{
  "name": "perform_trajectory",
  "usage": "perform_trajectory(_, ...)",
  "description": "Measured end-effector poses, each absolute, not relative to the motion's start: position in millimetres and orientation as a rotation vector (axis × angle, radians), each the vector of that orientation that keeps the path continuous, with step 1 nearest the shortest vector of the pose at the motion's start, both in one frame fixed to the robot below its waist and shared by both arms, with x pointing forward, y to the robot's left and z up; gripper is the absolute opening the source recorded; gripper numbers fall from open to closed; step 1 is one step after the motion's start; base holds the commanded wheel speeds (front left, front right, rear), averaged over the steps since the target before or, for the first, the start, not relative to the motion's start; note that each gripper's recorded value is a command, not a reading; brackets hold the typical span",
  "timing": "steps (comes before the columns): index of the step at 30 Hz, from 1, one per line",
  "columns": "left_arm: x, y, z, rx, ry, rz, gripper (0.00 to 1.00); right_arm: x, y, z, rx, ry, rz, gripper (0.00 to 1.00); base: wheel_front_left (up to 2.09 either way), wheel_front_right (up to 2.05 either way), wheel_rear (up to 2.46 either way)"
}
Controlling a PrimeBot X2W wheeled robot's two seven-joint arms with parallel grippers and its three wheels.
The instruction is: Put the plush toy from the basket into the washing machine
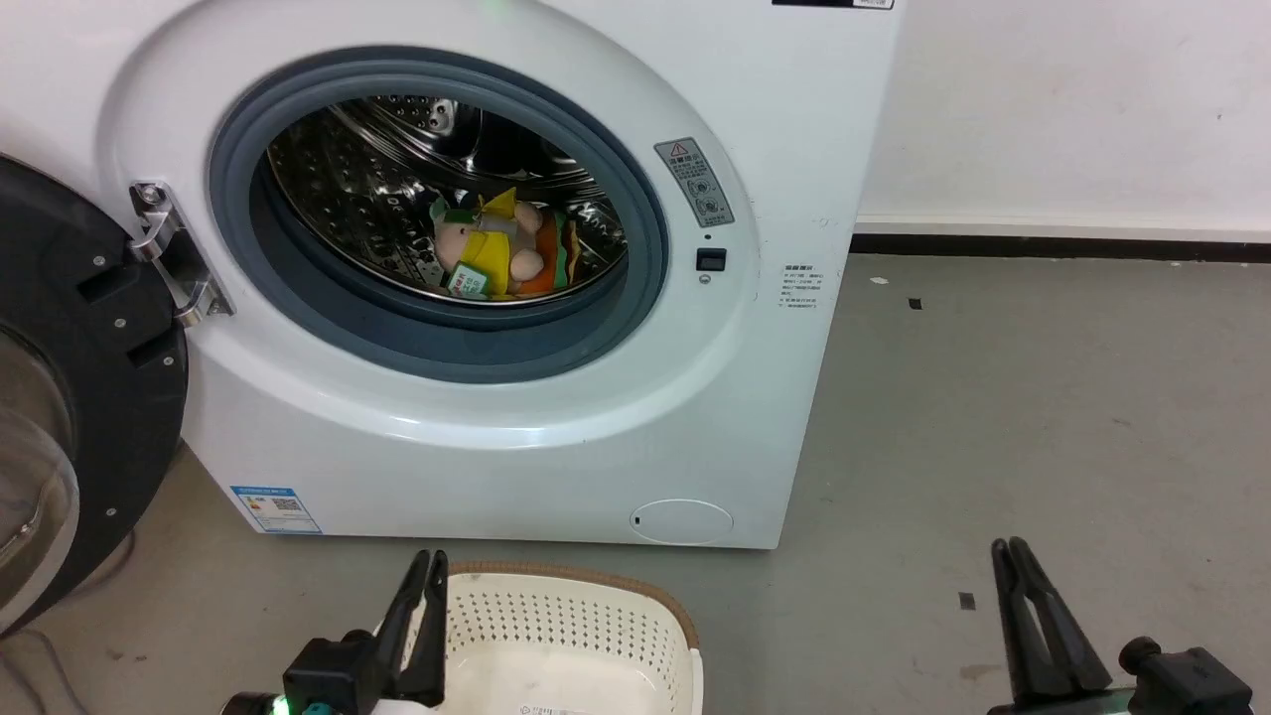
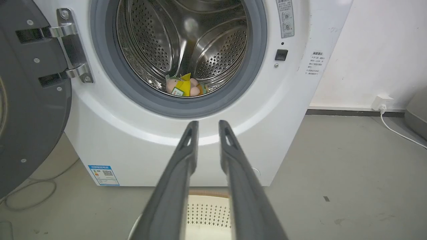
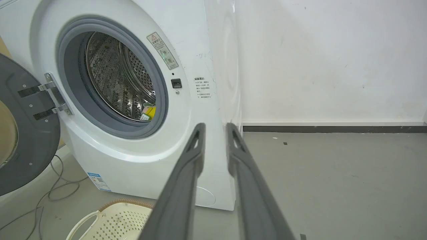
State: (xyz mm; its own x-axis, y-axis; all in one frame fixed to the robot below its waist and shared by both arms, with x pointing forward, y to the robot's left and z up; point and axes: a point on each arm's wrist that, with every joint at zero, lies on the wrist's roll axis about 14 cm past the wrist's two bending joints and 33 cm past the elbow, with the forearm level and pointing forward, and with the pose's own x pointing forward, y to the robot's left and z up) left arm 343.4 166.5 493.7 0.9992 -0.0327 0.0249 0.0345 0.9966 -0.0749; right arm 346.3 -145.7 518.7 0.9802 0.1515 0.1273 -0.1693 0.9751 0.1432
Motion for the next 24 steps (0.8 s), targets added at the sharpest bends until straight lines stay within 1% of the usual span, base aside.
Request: perform_trajectory(24,347.8,167.2,496.8,-0.057,-0.013,-0.034,0.0,346.9,-147.0,514.5,0.125,-0.079,0.16,0.0,0.0,0.0,0.0)
